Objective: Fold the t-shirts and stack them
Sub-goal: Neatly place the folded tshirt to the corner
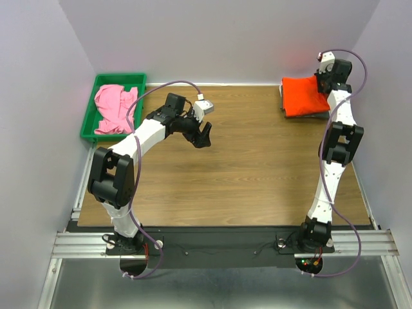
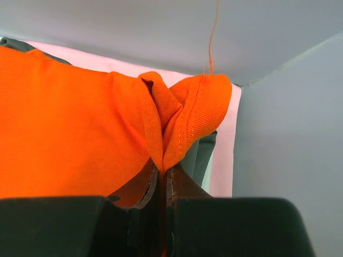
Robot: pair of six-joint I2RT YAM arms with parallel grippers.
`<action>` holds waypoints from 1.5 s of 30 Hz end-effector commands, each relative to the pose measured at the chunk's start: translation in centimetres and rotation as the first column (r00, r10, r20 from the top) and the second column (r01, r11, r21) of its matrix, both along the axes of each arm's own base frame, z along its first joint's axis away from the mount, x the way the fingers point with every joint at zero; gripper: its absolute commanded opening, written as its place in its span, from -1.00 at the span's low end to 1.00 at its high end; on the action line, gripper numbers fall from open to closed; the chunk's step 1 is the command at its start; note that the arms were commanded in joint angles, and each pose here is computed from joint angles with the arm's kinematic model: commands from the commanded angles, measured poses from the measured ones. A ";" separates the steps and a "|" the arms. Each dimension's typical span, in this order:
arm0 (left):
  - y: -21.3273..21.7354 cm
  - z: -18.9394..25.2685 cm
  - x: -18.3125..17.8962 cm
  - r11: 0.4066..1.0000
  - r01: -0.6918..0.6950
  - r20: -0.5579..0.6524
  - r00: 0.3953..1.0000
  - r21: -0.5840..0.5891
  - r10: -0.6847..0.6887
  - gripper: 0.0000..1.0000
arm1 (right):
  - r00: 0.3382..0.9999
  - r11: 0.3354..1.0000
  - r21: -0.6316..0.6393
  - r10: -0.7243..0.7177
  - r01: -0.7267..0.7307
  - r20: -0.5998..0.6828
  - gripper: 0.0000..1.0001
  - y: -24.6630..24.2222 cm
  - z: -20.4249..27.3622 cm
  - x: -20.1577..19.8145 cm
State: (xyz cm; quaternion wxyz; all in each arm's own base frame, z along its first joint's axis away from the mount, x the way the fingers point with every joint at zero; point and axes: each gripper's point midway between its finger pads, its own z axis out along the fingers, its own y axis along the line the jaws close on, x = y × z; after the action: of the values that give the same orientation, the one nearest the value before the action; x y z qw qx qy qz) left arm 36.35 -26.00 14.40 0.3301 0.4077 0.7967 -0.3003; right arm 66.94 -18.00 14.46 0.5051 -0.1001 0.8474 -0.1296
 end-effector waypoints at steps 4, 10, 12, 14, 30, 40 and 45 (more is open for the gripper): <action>0.2 0.6 0.7 1.000 -0.005 0.013 1.000 0.012 0.005 0.76 | 0.992 0.995 -0.100 -0.017 0.029 0.126 -0.87 -2.6 2.4 1.7; 0.3 0.5 0.7 1.000 -0.006 0.015 1.000 0.022 0.006 0.75 | 0.984 0.985 -0.139 -0.082 0.104 0.156 -0.12 -4.3 2.4 2.0; 0.3 0.5 0.7 1.000 -0.005 0.016 1.000 0.022 0.005 0.76 | 0.979 0.984 -0.126 -0.100 0.123 0.180 0.28 -4.6 3.2 2.1; 0.4 0.4 0.6 1.000 -0.002 0.015 1.000 0.026 0.002 0.75 | 0.972 0.980 -0.122 -0.129 0.155 0.196 0.34 -5.0 4.2 1.8; 1.1 1.8 1.0 1.000 -0.025 0.047 0.999 -0.001 0.025 0.76 | 0.934 0.990 0.133 -0.096 0.052 0.345 0.73 -0.5 13.8 -0.2; 2.6 6.3 2.1 0.990 -0.085 0.090 0.991 -0.112 0.095 0.76 | 0.960 0.939 0.321 0.032 -0.124 0.278 1.00 5.8 15.9 -6.2; 4.5 8.7 3.3 0.980 -0.156 0.166 0.970 -0.125 0.175 0.76 | 0.989 0.867 0.478 0.093 -0.137 0.115 1.00 9.4 13.3 -10.9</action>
State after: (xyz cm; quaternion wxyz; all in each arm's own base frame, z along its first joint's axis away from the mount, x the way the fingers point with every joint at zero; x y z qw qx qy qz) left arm 38.43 -22.17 16.89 0.3635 0.3523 0.8121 -0.2903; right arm 59.59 -11.77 28.64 0.6038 -0.0236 0.7963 0.0260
